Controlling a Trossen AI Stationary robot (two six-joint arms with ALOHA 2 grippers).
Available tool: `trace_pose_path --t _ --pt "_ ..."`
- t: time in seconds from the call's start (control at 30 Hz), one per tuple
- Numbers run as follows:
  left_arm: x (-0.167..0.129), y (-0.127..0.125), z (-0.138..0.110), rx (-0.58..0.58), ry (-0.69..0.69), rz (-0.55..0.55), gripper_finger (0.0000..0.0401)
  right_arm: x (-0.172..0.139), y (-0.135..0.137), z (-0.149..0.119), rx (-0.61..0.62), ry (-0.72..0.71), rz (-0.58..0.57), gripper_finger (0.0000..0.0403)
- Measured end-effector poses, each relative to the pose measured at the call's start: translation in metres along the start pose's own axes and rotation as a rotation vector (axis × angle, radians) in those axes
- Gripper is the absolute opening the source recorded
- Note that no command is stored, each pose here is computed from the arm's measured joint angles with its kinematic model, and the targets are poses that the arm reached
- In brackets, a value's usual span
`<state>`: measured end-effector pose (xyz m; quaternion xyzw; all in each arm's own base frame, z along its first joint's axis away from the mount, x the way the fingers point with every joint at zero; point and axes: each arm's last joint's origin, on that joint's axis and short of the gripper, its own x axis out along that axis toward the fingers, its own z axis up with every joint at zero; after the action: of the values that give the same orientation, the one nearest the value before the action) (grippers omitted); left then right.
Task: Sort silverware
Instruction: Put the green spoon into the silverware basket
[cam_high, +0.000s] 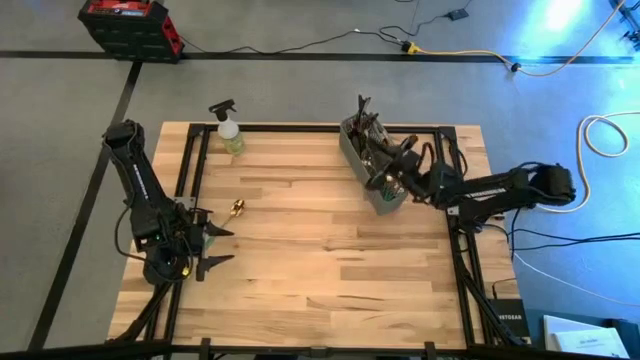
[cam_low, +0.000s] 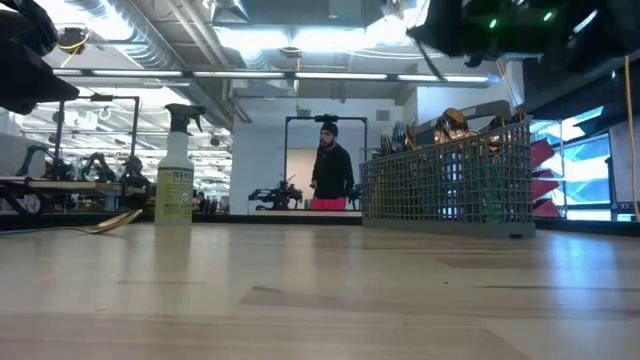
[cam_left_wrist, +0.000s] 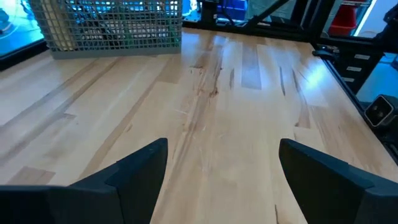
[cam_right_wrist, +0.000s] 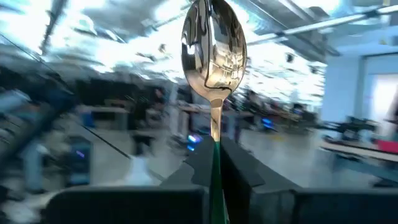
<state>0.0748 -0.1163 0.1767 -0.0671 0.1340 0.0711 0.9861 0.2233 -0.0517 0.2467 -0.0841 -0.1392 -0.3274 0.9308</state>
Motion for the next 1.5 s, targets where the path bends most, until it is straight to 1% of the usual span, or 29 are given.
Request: trace_pose_path --t 0.1,0.17,0.23,0.33,0.43,0.47,0.53,0.57,0.6,0.67,0.73,0.83,0.93,1.03,1.07,1.13,1.2,1.3,1.37,1.5 --pt "0.000 0.000 0.000 0.001 0.006 -0.004 0.0294 0.008 -0.013 -0.012 -0.004 0.036 -0.043 0.0000" --pt "0.001 0.002 0.000 0.003 -0.030 0.030 0.0294 0.011 -0.016 -0.015 0.029 0.035 -0.011 0.0000" --pt "0.006 0.006 0.002 0.006 -0.077 0.105 0.0294 0.011 -0.015 -0.015 0.047 0.025 0.039 0.0000" --pt "0.021 0.014 0.008 0.062 -0.086 0.239 0.0293 0.010 -0.012 -0.016 0.054 0.032 0.071 0.0000" --pt "0.043 0.021 0.027 0.087 -0.117 0.379 0.0287 0.009 -0.009 -0.016 0.050 0.038 0.075 0.0000" --pt "0.052 0.023 0.036 0.101 -0.116 0.388 0.0282 0.009 -0.008 -0.016 0.050 0.038 0.078 0.0000" --pt "0.069 0.029 0.060 0.116 -0.148 0.314 0.0272 0.009 -0.008 -0.016 0.049 0.039 0.078 0.0000" --pt "0.076 0.034 0.071 0.118 -0.199 0.283 0.0265 0.009 -0.008 -0.016 0.048 0.040 0.078 0.0000" --pt "0.082 0.041 0.082 0.119 -0.256 0.279 0.0257 0.009 -0.008 -0.016 0.047 0.042 0.076 0.0000" --pt "0.090 0.056 0.098 0.139 -0.362 0.307 0.0237 0.009 -0.008 -0.016 0.047 0.044 0.074 0.0000" --pt "0.098 0.074 0.109 0.159 -0.447 0.306 0.0212 0.008 -0.006 -0.017 0.047 0.050 0.084 0.0000" --pt "0.111 0.103 0.121 0.167 -0.513 0.303 0.0160 0.008 -0.005 -0.017 0.044 0.055 0.081 0.0000" --pt "0.129 0.132 0.139 0.146 -0.538 0.304 0.0094 0.008 -0.005 -0.018 0.037 0.071 0.071 0.0000" --pt "0.158 0.155 0.162 0.138 -0.542 0.303 0.0025 0.008 -0.005 -0.019 0.036 0.074 0.066 0.0000" --pt "0.171 0.161 0.169 0.141 -0.534 0.306 0.0013 0.008 -0.006 -0.019 0.036 0.074 0.066 0.0000" --pt "0.197 0.169 0.184 0.155 -0.527 0.309 0.0006 0.008 -0.006 -0.019 0.036 0.074 0.066 0.0000" --pt "0.223 0.173 0.197 0.203 -0.526 0.327 0.0002 0.008 -0.006 -0.019 0.035 0.074 0.064 0.0000" --pt "0.256 0.179 0.215 0.221 -0.545 0.387 0.0000 0.008 -0.006 -0.019 0.035 0.075 0.063 0.0000" --pt "0.272 0.183 0.223 0.208 -0.549 0.433 0.0000 0.008 -0.006 -0.019 0.034 0.075 0.063 0.0000" --pt "0.293 0.189 0.234 0.191 -0.519 0.478 0.0000 0.008 -0.006 -0.019 0.033 0.079 0.054 0.0000"
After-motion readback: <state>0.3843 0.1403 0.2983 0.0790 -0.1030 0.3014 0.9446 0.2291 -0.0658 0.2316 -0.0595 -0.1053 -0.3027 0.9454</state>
